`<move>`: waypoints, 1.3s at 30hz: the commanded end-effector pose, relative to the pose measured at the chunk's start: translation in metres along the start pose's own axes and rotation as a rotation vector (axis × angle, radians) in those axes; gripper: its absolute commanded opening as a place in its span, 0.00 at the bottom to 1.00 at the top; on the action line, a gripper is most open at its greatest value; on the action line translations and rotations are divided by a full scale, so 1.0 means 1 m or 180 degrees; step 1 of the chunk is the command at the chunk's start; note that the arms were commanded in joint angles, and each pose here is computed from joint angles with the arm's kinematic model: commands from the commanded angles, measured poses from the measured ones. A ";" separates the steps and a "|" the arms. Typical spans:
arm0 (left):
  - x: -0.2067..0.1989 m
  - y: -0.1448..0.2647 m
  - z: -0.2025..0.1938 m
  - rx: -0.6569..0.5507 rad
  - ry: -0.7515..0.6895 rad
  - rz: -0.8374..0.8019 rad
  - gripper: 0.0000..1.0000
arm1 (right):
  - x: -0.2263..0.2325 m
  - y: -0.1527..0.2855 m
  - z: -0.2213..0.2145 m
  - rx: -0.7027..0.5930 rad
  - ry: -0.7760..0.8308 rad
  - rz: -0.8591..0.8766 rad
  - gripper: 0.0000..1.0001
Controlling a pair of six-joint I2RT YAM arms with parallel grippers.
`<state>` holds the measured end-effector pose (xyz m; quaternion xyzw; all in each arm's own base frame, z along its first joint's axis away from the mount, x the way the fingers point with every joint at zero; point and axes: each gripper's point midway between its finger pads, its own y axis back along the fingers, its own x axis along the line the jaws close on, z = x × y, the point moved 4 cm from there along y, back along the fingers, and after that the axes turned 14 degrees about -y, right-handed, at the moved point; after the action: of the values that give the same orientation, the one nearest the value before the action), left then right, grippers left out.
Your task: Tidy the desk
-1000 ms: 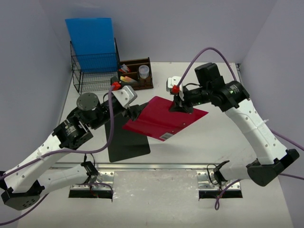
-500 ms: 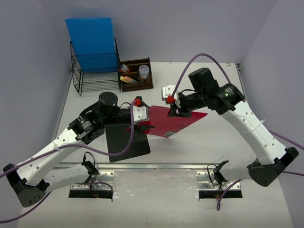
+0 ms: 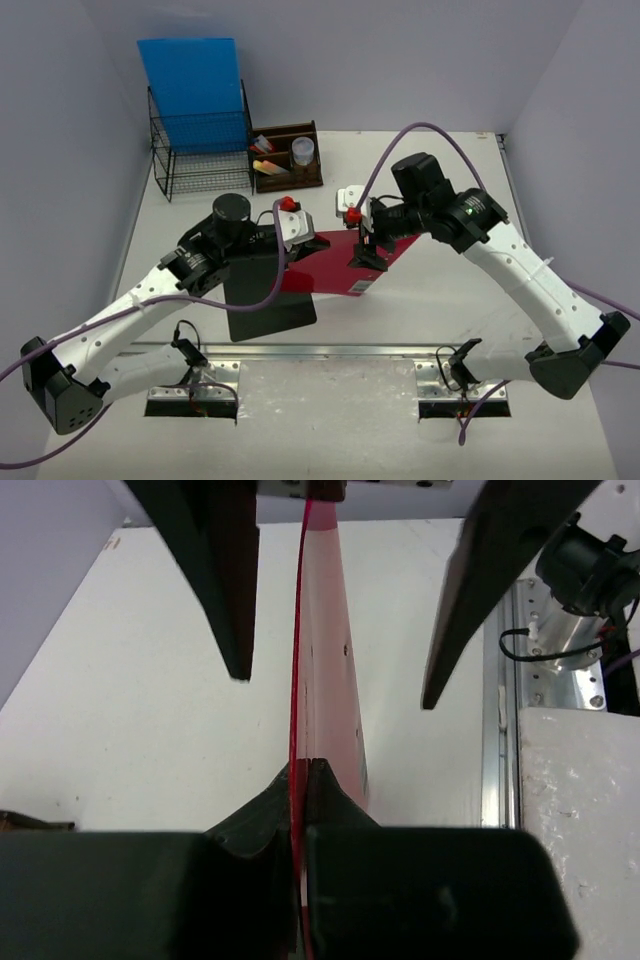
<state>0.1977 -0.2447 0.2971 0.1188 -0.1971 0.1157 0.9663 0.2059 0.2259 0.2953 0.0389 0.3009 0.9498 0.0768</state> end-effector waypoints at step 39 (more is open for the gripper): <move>0.020 0.056 -0.054 -0.0316 0.0760 0.0457 0.00 | -0.046 -0.023 -0.085 -0.1875 -0.1118 0.0352 0.75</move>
<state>0.2151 -0.1714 0.2620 0.0547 -0.0779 0.1898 0.9772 0.2530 0.1762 0.1900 0.2607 0.0154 0.9565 0.1296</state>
